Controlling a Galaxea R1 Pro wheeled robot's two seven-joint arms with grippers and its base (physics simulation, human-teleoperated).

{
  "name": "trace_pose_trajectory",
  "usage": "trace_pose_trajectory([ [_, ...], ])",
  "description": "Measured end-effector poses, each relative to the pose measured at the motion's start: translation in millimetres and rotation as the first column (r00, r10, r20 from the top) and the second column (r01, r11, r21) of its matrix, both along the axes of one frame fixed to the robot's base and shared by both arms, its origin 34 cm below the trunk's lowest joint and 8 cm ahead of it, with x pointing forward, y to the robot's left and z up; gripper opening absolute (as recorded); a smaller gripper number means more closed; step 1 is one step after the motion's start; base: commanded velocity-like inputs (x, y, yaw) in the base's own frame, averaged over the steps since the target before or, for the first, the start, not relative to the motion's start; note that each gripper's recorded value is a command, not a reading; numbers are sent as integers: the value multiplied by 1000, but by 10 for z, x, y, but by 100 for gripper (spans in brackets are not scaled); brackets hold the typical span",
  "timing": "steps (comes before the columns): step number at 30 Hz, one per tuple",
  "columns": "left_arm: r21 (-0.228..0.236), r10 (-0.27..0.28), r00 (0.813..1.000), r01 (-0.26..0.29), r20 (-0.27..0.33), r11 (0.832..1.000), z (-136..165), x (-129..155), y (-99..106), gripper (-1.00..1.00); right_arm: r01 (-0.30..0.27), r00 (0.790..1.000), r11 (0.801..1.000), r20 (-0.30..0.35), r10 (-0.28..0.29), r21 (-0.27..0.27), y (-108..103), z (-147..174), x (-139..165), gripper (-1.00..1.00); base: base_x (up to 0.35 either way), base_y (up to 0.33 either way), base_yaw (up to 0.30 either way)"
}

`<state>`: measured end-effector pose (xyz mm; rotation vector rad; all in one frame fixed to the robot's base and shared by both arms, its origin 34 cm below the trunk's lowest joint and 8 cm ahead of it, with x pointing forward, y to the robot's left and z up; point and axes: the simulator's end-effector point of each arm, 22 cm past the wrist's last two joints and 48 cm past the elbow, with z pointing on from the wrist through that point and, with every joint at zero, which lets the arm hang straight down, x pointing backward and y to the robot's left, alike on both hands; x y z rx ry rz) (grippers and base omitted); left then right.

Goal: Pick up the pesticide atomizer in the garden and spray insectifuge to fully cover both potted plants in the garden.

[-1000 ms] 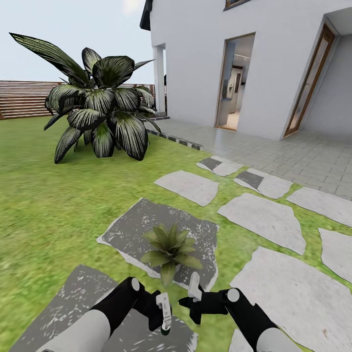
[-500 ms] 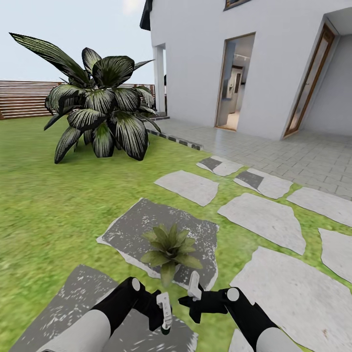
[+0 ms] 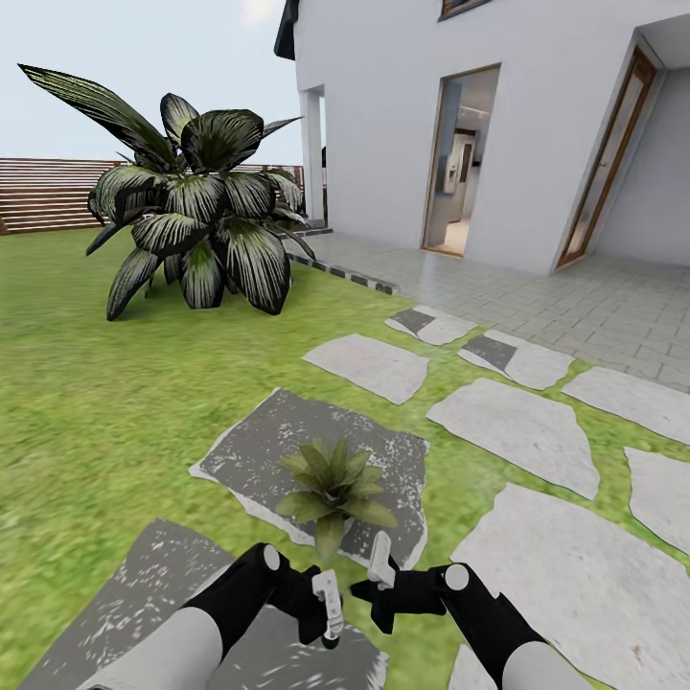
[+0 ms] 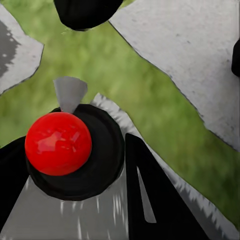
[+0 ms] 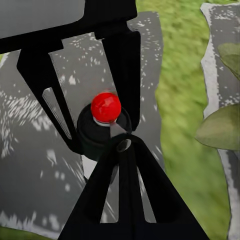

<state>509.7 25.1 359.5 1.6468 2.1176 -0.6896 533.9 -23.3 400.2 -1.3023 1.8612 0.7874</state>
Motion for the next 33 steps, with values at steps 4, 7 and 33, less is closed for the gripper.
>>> trace_pose_trajectory([
  [4, -5, -4, 1000, 4, 0, 1000, 13, -9, -47, -100, 0, 1000, 1000, -1, 0, 0, 0, -2, -3, -100, 0, 0, 0],
  [7, -6, -4, 1000, 4, 0, 1000, 16, -10, -57, -100, 0, 1000, 1000, 0, 0, 0, 0, -1, -3, -100, 0, 0, 0],
  [33, -28, -6, 1000, 6, -1, 1000, 55, -20, -159, -100, 0, 1000, 1000, -1, 0, 0, -1, -2, -2, -100, 0, 0, 0],
])
